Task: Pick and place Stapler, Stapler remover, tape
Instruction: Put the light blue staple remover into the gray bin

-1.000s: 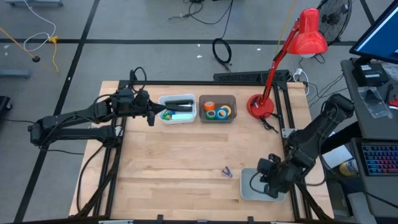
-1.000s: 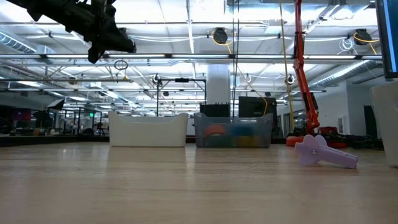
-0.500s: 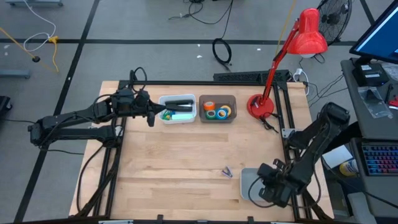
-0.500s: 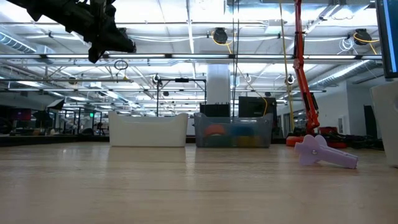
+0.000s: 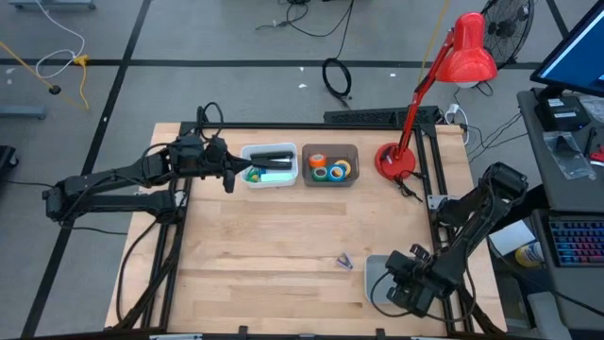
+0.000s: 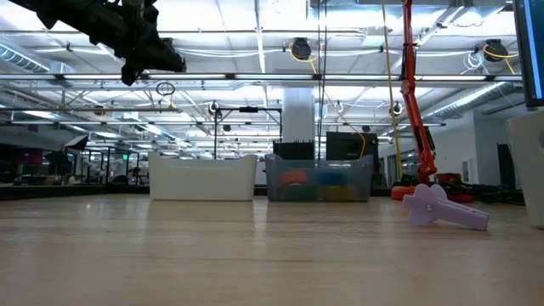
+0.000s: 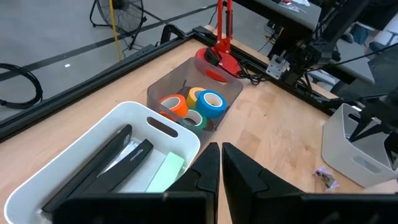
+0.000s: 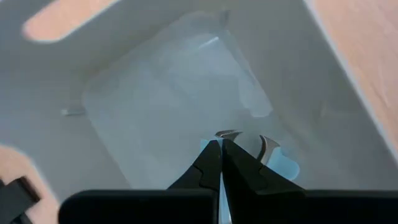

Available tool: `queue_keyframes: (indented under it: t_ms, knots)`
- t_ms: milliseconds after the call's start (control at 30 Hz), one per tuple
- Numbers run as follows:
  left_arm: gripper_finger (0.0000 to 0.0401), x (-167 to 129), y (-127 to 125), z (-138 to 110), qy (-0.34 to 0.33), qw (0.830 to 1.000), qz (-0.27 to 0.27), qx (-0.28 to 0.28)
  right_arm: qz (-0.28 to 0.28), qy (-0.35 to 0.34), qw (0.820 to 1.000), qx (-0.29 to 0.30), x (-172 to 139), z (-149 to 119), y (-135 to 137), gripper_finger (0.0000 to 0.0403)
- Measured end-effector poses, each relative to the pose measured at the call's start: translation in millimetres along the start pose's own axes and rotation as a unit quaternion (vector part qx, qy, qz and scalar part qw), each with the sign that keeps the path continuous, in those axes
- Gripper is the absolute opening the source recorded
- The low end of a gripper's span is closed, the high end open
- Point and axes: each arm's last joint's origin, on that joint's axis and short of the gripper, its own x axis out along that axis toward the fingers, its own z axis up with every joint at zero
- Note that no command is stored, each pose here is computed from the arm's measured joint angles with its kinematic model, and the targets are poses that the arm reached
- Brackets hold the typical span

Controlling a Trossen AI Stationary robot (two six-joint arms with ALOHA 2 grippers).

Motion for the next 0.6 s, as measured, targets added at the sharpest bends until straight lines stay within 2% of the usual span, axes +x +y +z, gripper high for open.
queue_keyframes:
  t_ms: [400, 600]
  knots:
    - [0.0019, 0.0, 0.0, 0.0, 0.0, 1.0, 0.0, 0.002, 0.005, 0.0, 1.0, 0.019, 9.8, -2.6, -4.8, 0.0001]
    - [0.0019, 0.0, 0.1, 0.0, 0.0, 1.0, 0.0, 0.008, 0.017, 0.002, 0.999, 0.034, 10.6, -2.8, -2.4, 0.0025]
